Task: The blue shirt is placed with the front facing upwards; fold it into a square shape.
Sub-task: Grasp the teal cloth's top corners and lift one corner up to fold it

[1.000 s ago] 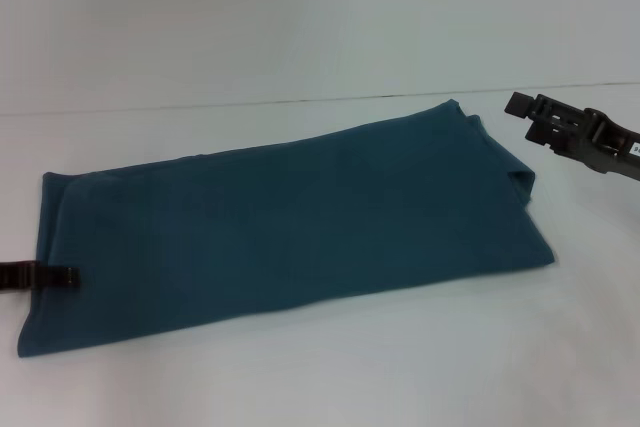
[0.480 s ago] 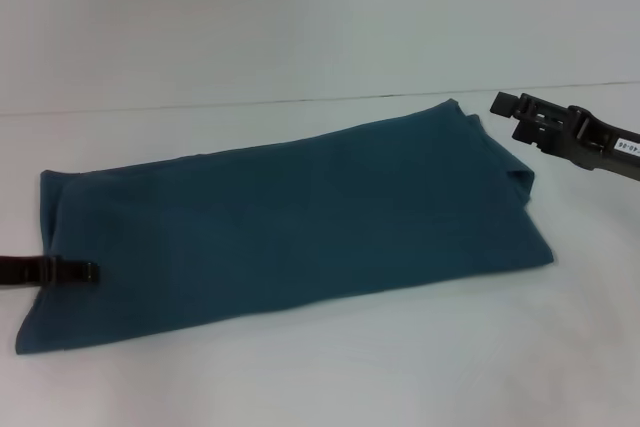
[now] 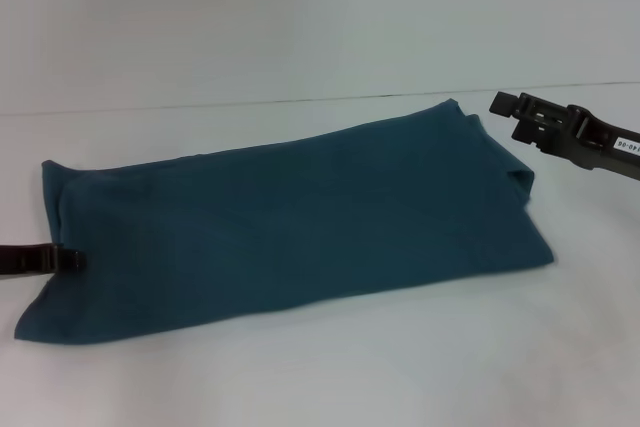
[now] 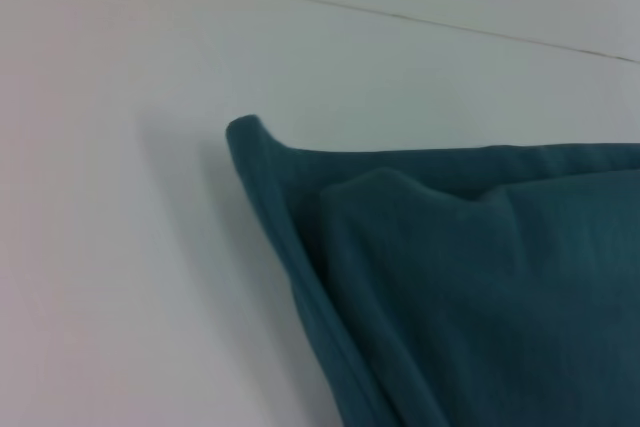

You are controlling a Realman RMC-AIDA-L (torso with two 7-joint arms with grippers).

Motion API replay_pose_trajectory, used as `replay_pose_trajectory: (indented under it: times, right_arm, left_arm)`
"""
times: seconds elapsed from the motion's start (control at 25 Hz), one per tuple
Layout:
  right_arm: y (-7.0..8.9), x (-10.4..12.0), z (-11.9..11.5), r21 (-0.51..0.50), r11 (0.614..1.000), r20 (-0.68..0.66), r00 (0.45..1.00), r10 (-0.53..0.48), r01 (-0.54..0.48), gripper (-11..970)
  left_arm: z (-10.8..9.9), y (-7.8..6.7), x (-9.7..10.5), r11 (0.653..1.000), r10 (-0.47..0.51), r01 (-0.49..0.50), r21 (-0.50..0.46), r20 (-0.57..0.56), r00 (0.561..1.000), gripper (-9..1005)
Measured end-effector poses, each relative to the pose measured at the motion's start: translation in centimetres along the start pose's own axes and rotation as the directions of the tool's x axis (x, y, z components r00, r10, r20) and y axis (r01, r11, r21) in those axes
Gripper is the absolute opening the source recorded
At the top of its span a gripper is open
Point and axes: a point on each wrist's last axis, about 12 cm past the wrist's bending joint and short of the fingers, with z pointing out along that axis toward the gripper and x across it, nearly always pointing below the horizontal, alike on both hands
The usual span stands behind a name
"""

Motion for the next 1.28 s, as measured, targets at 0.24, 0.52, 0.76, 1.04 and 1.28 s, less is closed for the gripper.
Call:
replay_pose_trajectory:
  times: [0.24,0.52,0.76,1.04,1.28]
  right_arm:
    - [0.1,-0.1,0.1,-0.003,1.0,0.0,1.0,-0.007,0.007,877]
    - [0.2,-0.2,0.2,-0.002,0.999,0.009,0.999,-0.039,0.039,839]
    - [0.3,0.1,0.7,-0.004,0.99,0.064,0.988,-0.137,0.138,806]
    - [-0.1,3.4,2.4,0.063,0.908,0.218,0.882,-0.418,0.415,768]
    - [0.2,6.9,5.5,0.201,0.784,0.266,0.738,-0.621,0.587,513]
  left_arm:
    - [-0.2,-0.1,-0.2,1.0,0.006,-0.006,0.006,0.0,1.0,284]
    - [-1.4,-0.4,-1.3,0.999,0.013,-0.015,0.046,0.037,0.999,46]
    - [-2.7,-1.0,-2.4,0.995,0.031,-0.038,0.095,0.08,0.996,46]
    - [-4.2,-1.6,-3.4,0.989,0.055,-0.069,0.133,0.106,0.993,46]
    - [-5.9,-2.4,-4.2,0.981,0.071,-0.096,0.171,0.15,0.986,46]
